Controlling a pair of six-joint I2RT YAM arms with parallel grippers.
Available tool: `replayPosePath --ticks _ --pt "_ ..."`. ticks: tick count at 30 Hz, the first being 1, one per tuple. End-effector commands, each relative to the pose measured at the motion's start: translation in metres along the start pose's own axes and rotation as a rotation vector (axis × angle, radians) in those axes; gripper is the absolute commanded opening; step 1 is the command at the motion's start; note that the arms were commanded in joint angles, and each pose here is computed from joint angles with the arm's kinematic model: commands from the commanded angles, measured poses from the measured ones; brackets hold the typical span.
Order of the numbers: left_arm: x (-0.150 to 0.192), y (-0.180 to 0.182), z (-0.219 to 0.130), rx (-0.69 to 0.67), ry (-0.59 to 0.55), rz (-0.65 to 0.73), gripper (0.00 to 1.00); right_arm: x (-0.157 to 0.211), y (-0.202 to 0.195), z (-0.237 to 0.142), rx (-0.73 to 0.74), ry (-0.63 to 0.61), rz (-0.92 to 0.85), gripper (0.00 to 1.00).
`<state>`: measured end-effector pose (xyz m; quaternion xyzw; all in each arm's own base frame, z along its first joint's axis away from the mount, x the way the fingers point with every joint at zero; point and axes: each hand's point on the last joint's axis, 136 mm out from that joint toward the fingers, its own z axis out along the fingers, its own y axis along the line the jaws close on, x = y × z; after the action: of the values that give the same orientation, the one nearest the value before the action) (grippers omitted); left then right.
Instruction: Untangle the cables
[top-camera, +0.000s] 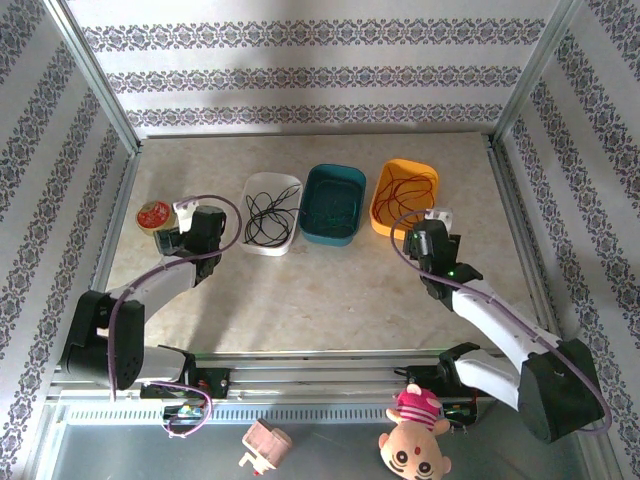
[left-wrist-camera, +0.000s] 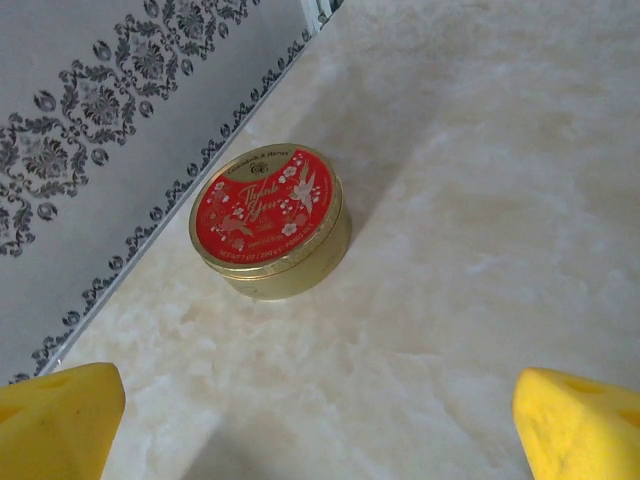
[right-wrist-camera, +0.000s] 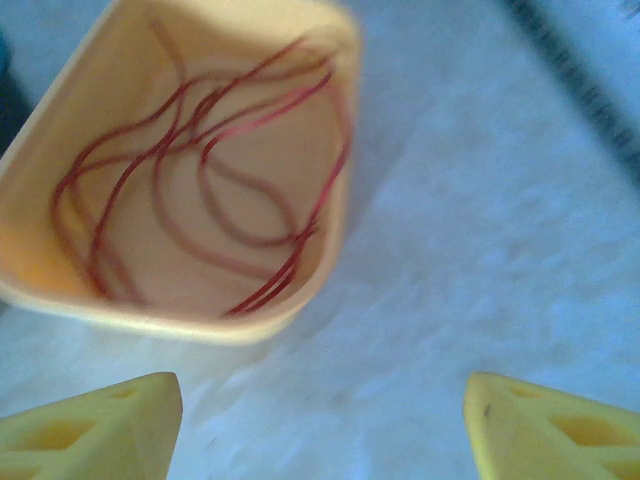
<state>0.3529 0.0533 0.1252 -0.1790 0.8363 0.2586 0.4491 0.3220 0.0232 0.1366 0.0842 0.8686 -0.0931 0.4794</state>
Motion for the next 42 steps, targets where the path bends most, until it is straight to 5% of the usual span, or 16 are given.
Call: replayPosePath --ticks 1,5,8,11,12,13,20,24,25,27,29,42 --pt "-0.003 -0.004 0.014 -0.020 -0.059 0.061 0.99 -0.042 -0.027 0.002 0.206 -0.202 -0.036 0.76" --pt "0.005 -0.033 0.021 0.110 -0.055 0.077 0.99 -0.024 -0.036 0.032 0.303 -0.154 -0.071 0.77" --pt "-0.006 -0.044 0.023 0.180 -0.127 0.045 0.99 -0.031 -0.026 0.039 0.333 -0.263 -0.126 0.78" --pt "-0.007 -0.052 0.031 0.248 -0.113 0.057 0.99 -0.036 -0.003 0.049 0.194 -0.366 -0.161 0.79" --pt "-0.006 -0.052 0.033 0.269 -0.111 0.058 0.99 -0.037 -0.001 0.054 0.141 -0.394 -0.148 0.93" --pt "-0.005 -0.052 0.034 0.280 -0.126 0.046 0.99 -0.036 -0.008 0.057 0.156 -0.385 -0.119 0.96" --pt "-0.001 -0.051 0.028 0.367 -0.213 -0.013 0.99 -0.017 -0.017 0.082 -0.124 -0.261 0.029 0.98" --pt "0.013 -0.061 0.026 0.478 -0.215 -0.012 0.99 -0.016 -0.017 0.083 -0.120 -0.266 0.029 0.98" --pt "0.004 -0.060 0.025 0.474 -0.289 -0.029 0.99 -0.017 -0.017 0.083 -0.119 -0.287 0.031 0.98" --pt "0.012 -0.059 0.027 0.471 -0.206 -0.021 0.99 -0.016 -0.017 0.082 -0.106 -0.281 0.023 0.98" --pt "0.005 -0.058 0.026 0.466 -0.274 -0.036 0.99 -0.016 -0.017 0.082 -0.105 -0.280 0.022 0.98" --pt "0.008 -0.058 0.027 0.465 -0.247 -0.033 0.99 -0.016 -0.015 0.083 -0.120 -0.276 0.023 0.98"
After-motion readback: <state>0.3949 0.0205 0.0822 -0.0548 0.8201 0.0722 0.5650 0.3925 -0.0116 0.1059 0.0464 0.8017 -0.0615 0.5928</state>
